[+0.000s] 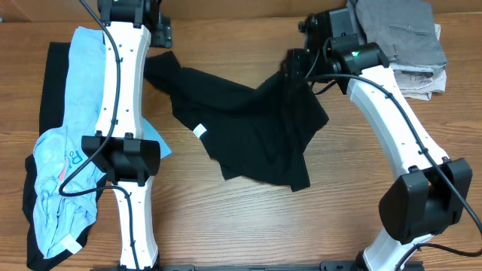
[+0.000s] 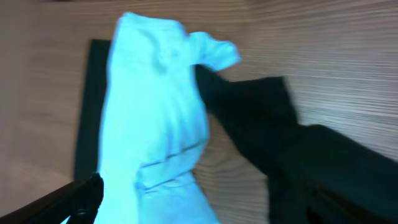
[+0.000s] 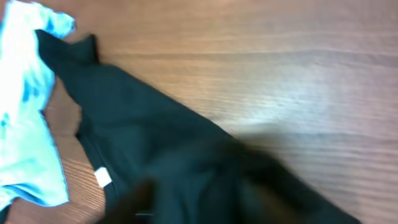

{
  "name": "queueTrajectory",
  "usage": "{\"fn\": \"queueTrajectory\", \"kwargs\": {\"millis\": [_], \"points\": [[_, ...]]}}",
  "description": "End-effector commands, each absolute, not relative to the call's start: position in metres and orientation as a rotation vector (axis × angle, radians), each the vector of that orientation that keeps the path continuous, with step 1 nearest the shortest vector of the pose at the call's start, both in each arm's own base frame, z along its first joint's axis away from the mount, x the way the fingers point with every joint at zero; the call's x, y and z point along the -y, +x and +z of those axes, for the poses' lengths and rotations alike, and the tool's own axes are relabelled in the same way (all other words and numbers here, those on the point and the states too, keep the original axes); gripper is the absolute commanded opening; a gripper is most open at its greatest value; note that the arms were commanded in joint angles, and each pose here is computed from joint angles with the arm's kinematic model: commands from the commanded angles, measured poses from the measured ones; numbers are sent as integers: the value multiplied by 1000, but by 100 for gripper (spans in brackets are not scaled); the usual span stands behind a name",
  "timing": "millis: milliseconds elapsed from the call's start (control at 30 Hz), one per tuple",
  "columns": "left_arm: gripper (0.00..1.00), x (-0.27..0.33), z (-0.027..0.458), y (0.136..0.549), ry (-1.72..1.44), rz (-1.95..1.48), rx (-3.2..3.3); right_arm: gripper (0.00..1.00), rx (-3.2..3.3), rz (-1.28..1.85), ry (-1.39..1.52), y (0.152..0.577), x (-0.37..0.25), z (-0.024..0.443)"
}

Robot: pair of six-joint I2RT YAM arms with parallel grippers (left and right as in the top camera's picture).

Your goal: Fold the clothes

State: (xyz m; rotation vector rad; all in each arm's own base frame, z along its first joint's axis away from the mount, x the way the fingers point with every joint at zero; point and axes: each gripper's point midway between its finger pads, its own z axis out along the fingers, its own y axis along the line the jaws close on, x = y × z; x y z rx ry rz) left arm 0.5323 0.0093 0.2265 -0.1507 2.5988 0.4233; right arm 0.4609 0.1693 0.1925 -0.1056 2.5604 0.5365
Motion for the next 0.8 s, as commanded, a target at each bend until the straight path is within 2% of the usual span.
{"fn": "queueTrajectory", "kwargs": {"millis": [0,100,200,300,533,767], "points": [[100,28,268,528,11,153,-2535,88,-2487,595,-141,458,-171,240],[100,65,296,518,265,-7,-2470,98,-2527,578,-97,440,-153,268],[100,102,319,501,490,-66,-2391,100,-2530,524,-17,418,-120,308],[100,135,321,480,679,-66,-2373,100,-2510,458,59,392,-89,342],[100,225,284,407,1184,-89,-2408,100,-2403,311,292,331,-12,393],[100,287,205,351,1586,-80,-2478,100,-2401,239,480,312,37,389]]}}
